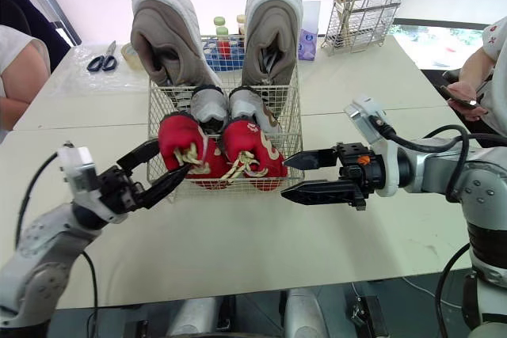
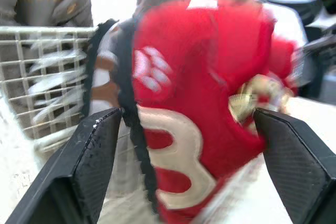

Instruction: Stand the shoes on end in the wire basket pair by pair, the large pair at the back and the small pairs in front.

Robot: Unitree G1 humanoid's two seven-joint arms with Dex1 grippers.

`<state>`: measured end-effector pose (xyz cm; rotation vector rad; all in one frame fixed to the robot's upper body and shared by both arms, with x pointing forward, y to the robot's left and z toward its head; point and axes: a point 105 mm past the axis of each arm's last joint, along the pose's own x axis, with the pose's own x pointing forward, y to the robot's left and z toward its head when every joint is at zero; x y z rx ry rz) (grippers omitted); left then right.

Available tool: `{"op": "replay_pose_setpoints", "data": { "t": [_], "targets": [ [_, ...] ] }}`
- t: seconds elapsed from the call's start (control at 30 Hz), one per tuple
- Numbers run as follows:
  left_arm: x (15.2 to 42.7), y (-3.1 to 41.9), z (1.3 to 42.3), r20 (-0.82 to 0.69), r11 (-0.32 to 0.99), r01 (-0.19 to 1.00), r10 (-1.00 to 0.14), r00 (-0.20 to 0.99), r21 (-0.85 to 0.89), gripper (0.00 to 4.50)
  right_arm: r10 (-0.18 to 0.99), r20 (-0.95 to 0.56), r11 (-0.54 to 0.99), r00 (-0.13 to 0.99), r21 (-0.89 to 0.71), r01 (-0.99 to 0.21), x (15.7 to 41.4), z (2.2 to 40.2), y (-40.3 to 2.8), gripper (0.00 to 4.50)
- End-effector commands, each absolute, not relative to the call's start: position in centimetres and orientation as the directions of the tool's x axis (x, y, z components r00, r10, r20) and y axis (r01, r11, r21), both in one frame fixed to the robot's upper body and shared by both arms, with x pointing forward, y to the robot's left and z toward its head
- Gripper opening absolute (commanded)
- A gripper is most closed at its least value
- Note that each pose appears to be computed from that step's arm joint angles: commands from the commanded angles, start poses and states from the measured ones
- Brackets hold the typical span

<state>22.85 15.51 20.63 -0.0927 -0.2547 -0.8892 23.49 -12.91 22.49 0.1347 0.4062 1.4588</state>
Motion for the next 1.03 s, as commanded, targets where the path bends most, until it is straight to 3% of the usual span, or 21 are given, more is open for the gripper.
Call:
{"op": "replay_pose_setpoints", "data": {
  "t": [0.03,0.2,0.4,0.47,0.5,0.63,0.73,0.9,1.03],
  "targets": [
    [21.5,15.9,22.0,0.248,0.592,0.806,-0.784,0.570,0.018,4.06,0.984,-0.170,0.098,0.047,0.305,-0.947,23.5,22.8,-12.8,4.50],
    [21.9,18.2,23.1,0.192,0.655,0.756,-0.741,0.643,-0.004,4.06,0.984,-0.171,0.102,0.051,0.305,-0.947,23.7,22.5,-13.0,4.50],
    [23.4,24.5,26.6,0.132,0.816,0.575,-0.564,0.815,-0.066,4.06,0.975,-0.191,0.170,0.117,0.293,-0.941,24.6,22.5,-14.8,4.50],
    [23.9,27.8,26.4,0.038,0.904,0.428,-0.428,0.903,0.015,4.06,0.969,-0.197,0.204,0.151,0.282,-0.937,25.1,22.7,-15.8,4.50],
    [23.7,28.5,26.1,0.004,0.906,0.423,-0.423,0.906,0.008,4.30,0.966,-0.200,0.218,0.166,0.277,-0.936,25.3,22.7,-16.2,4.50],
    [22.9,29.7,23.9,-0.111,0.912,0.410,-0.407,0.907,0.004,4.30,0.949,-0.237,0.269,0.209,0.261,-0.927,26.0,22.2,-17.8,4.50],
    [22.0,30.6,18.6,-0.367,0.927,0.371,-0.367,0.855,-0.062,4.30,0.926,-0.283,0.326,0.250,0.265,-0.908,26.0,20.8,-19.1,4.50],
    [21.0,29.2,15.8,-0.339,0.887,0.421,-0.461,0.820,-0.189,4.30,0.897,-0.314,0.399,0.310,0.275,-0.875,26.0,19.2,-20.9,4.50],
    [21.3,28.6,14.9,-0.317,0.877,0.440,-0.481,0.817,-0.196,4.30,0.899,-0.313,0.395,0.307,0.271,-0.878,25.8,19.0,-20.8,4.50]
  ]
}}
